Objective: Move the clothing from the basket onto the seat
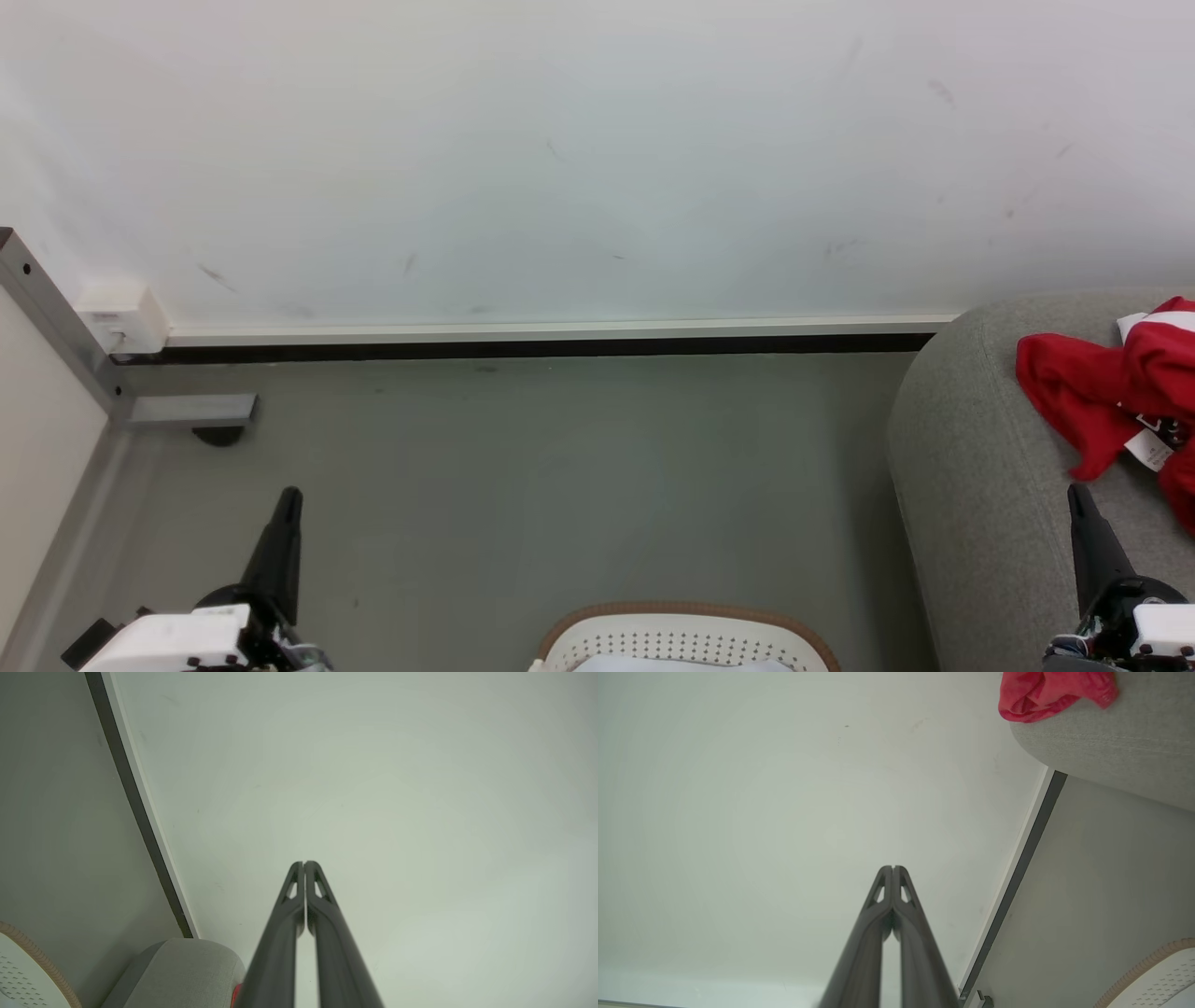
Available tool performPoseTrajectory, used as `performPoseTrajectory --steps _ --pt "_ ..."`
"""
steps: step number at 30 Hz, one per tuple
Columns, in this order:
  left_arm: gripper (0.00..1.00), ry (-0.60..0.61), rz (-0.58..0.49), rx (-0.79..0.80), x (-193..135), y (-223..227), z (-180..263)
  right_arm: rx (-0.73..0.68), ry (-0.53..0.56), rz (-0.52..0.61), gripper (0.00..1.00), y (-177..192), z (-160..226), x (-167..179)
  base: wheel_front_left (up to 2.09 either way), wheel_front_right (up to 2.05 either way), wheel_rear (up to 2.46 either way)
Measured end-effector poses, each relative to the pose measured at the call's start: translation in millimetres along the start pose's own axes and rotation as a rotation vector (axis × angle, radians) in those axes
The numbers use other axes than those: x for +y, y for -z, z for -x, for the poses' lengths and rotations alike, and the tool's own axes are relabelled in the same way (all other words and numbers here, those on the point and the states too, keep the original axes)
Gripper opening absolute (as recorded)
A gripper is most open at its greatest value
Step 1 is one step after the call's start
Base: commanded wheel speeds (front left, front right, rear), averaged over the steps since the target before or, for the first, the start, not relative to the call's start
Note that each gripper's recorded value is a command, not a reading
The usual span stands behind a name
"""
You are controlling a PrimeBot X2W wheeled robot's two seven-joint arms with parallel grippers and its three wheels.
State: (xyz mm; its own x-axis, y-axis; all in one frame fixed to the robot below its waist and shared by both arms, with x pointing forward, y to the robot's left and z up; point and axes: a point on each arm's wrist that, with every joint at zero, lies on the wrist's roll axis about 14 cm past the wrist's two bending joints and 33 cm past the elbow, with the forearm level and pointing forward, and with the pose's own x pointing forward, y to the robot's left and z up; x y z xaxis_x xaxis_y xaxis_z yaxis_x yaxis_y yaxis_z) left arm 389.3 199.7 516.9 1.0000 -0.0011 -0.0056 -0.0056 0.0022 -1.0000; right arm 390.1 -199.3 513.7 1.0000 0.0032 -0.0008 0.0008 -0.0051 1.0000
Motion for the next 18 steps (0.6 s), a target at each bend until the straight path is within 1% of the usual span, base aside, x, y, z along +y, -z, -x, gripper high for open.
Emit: performPoseTrajectory --steps 18 --pt "0.00 0.000 0.000 0.000 0.0 0.1 0.0 0.001 0.001 0.001 0.00 -0.2 0.2 0.3 0.00 0.00 0.00"
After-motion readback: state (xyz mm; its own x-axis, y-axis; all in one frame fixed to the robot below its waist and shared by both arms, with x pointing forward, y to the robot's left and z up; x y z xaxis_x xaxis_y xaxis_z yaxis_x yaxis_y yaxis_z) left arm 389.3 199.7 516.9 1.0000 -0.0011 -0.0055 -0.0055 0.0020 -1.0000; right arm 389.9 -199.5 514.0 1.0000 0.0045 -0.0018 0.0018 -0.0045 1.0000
